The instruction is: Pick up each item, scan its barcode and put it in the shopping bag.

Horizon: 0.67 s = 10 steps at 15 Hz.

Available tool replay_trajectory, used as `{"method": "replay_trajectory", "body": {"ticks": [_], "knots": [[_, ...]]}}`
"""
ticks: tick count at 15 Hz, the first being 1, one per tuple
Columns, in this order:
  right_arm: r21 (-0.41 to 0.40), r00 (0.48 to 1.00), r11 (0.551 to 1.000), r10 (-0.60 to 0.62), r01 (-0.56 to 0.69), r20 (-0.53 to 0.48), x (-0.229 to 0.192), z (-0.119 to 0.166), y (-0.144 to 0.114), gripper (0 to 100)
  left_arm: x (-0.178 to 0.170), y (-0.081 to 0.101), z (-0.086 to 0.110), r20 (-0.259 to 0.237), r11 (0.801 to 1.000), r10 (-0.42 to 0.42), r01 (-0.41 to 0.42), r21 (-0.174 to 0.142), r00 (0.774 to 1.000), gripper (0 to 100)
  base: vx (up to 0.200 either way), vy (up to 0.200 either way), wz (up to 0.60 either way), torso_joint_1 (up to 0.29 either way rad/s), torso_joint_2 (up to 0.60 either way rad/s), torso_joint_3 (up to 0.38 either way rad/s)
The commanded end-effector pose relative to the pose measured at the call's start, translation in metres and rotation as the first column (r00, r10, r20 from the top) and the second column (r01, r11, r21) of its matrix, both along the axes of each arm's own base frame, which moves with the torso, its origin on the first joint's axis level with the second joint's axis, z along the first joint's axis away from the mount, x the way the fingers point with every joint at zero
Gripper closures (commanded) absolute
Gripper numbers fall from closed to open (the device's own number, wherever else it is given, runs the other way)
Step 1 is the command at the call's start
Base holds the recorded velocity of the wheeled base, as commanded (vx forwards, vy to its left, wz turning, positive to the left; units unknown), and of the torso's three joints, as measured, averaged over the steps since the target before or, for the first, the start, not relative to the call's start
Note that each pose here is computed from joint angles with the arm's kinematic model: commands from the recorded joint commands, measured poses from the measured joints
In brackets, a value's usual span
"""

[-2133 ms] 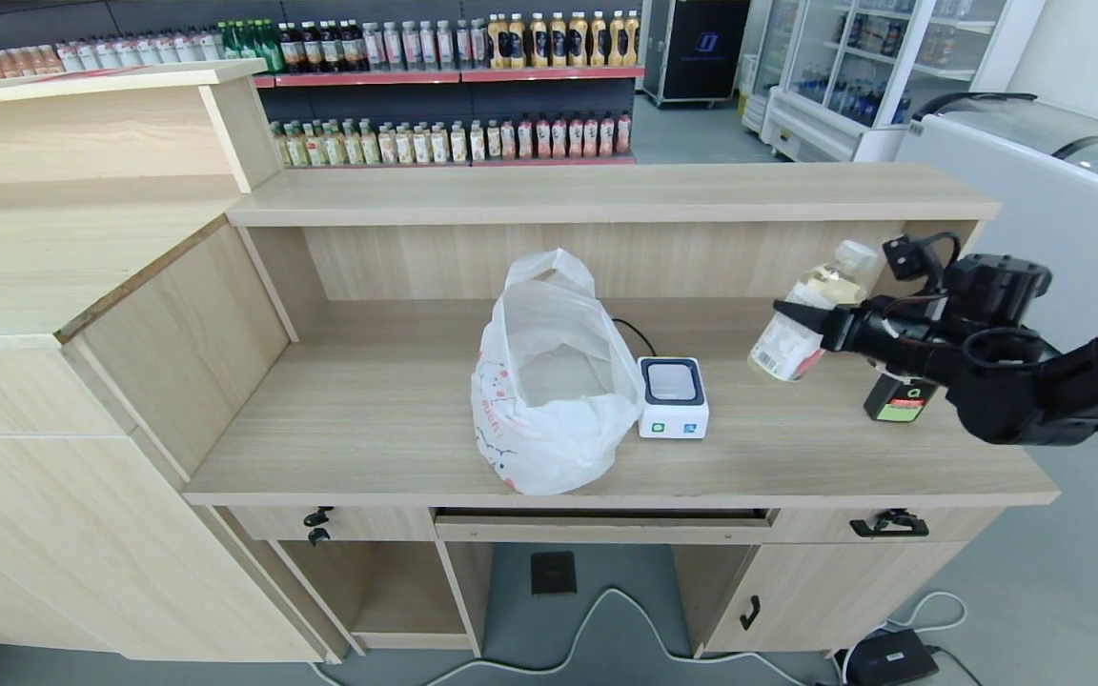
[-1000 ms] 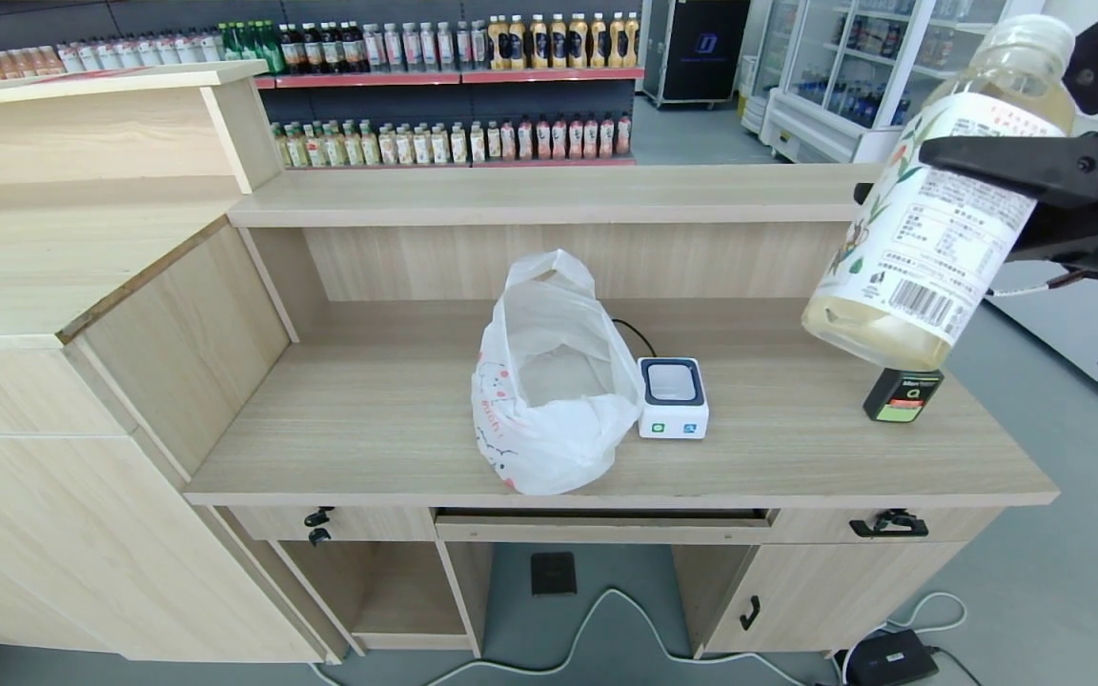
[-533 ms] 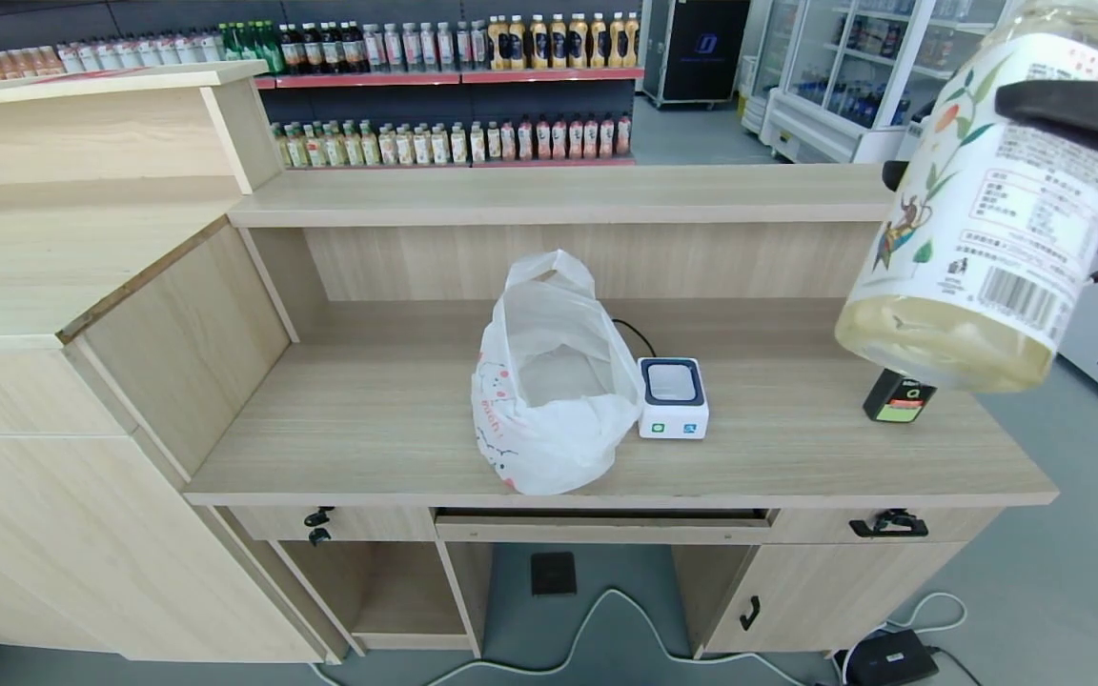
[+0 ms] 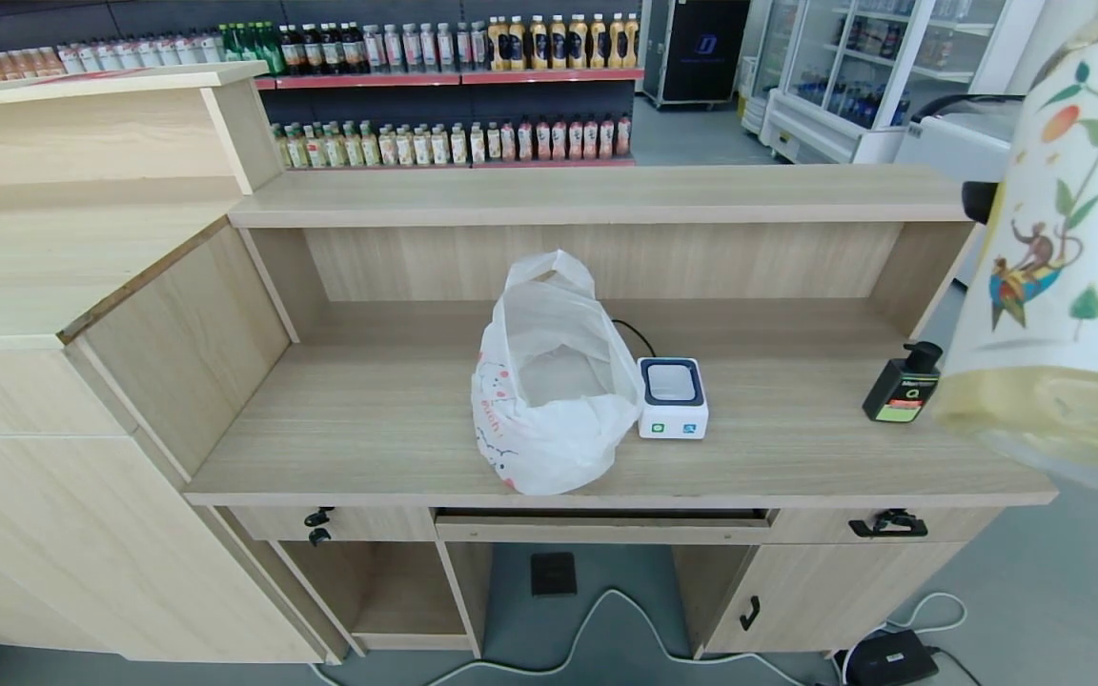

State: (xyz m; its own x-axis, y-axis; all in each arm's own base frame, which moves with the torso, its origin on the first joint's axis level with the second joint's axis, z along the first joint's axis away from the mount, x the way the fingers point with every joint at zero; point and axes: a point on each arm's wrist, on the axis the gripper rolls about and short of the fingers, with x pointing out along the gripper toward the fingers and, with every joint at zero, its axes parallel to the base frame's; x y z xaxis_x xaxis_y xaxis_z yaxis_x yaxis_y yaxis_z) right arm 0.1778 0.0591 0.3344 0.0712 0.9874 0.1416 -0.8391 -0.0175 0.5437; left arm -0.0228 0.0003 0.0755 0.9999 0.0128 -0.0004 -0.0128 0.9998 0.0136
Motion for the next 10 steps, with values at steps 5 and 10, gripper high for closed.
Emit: {"method": "replay_trajectory", "body": {"ticks": [5,10], "knots": [[0.025,0.999,0.999,0.03,-0.029,-0.035,-0.023,-0.002,0.01,100,0.0,0.0,0.0,0.0,1.0,0.001,-0.001,0.0,1.0,0,0.0,0.0,0.0,0.0,0.0,0.0],[0.021,0.998,0.999,0.045,-0.044,-0.052,-0.028,-0.007,0.011,100,0.0,0.0,0.0,0.0,1.0,0.001,-0.001,0.0,1.0,0,0.0,0.0,0.0,0.0,0.0,0.0]]}}
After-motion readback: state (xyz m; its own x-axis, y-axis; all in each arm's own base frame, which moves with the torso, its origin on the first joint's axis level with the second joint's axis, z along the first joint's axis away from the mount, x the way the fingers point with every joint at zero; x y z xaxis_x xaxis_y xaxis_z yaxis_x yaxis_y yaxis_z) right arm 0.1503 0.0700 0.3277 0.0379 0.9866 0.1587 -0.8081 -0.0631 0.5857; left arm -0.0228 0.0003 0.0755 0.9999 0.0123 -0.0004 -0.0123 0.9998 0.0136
